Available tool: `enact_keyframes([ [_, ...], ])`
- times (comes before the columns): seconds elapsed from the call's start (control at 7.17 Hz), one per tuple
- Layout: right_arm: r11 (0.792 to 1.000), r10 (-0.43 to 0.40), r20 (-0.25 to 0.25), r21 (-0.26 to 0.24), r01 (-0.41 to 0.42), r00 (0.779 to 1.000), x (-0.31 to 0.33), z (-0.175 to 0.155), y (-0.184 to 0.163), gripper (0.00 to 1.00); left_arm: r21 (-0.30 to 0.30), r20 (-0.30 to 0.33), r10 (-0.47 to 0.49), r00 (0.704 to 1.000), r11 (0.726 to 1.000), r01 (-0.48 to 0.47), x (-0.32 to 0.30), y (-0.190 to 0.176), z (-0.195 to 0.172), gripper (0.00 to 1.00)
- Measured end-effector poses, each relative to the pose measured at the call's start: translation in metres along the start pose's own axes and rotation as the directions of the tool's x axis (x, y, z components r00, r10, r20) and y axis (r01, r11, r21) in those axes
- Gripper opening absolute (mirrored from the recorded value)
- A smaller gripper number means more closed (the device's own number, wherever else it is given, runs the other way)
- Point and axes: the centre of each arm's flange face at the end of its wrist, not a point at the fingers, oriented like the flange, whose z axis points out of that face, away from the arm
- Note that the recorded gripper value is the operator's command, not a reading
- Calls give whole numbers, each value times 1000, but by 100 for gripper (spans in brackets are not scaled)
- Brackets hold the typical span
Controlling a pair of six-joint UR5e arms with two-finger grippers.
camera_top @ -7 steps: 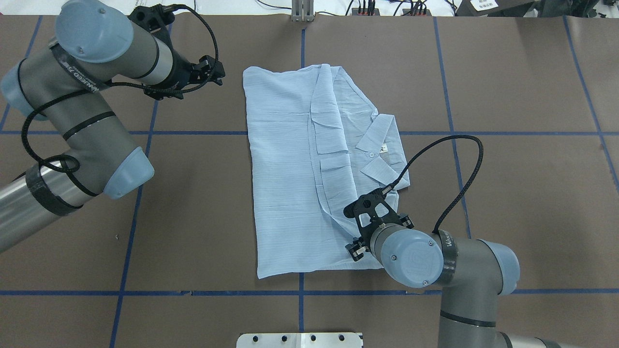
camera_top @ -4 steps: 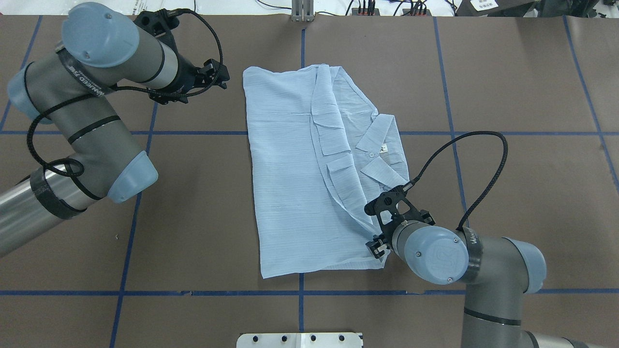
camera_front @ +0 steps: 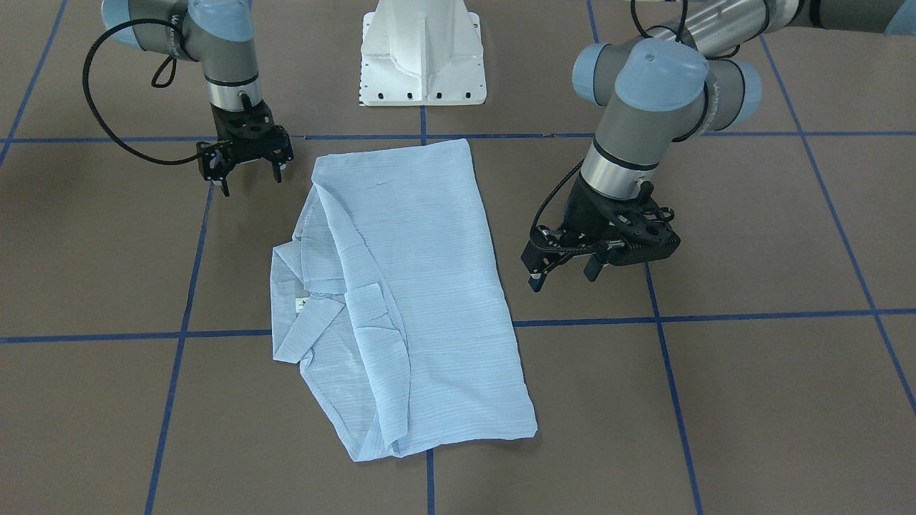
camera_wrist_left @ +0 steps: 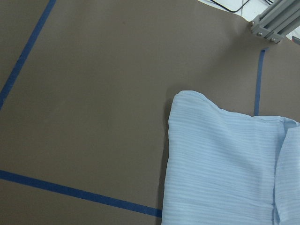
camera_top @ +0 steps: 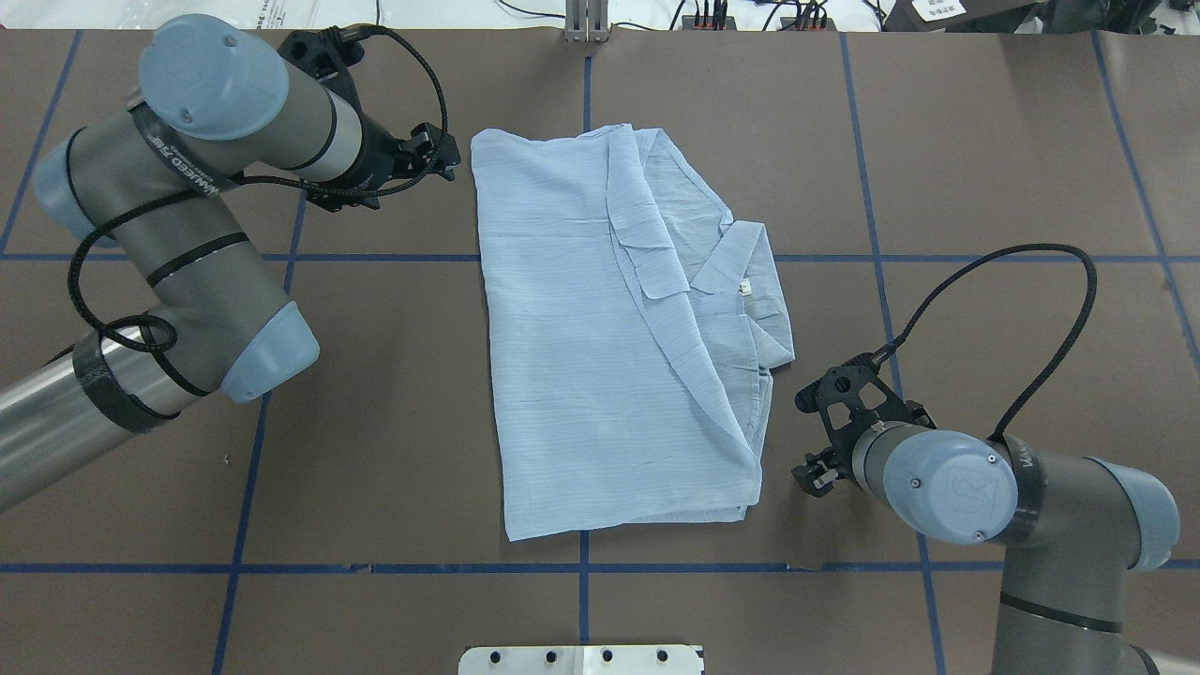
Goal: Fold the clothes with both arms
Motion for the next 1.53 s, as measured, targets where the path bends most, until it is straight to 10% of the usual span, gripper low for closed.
enact_keyframes([
  [0.7, 997, 20, 83, 77, -26, 996, -61, -6, -114, 100, 0, -4, 8, 1000, 1000, -8, -6, 1, 5, 100],
  [1.53, 998, -55, 54, 40, 53, 997, -83, 24, -110, 100, -1, -7, 12, 1000, 1000, -12, -8, 2, 5, 100],
])
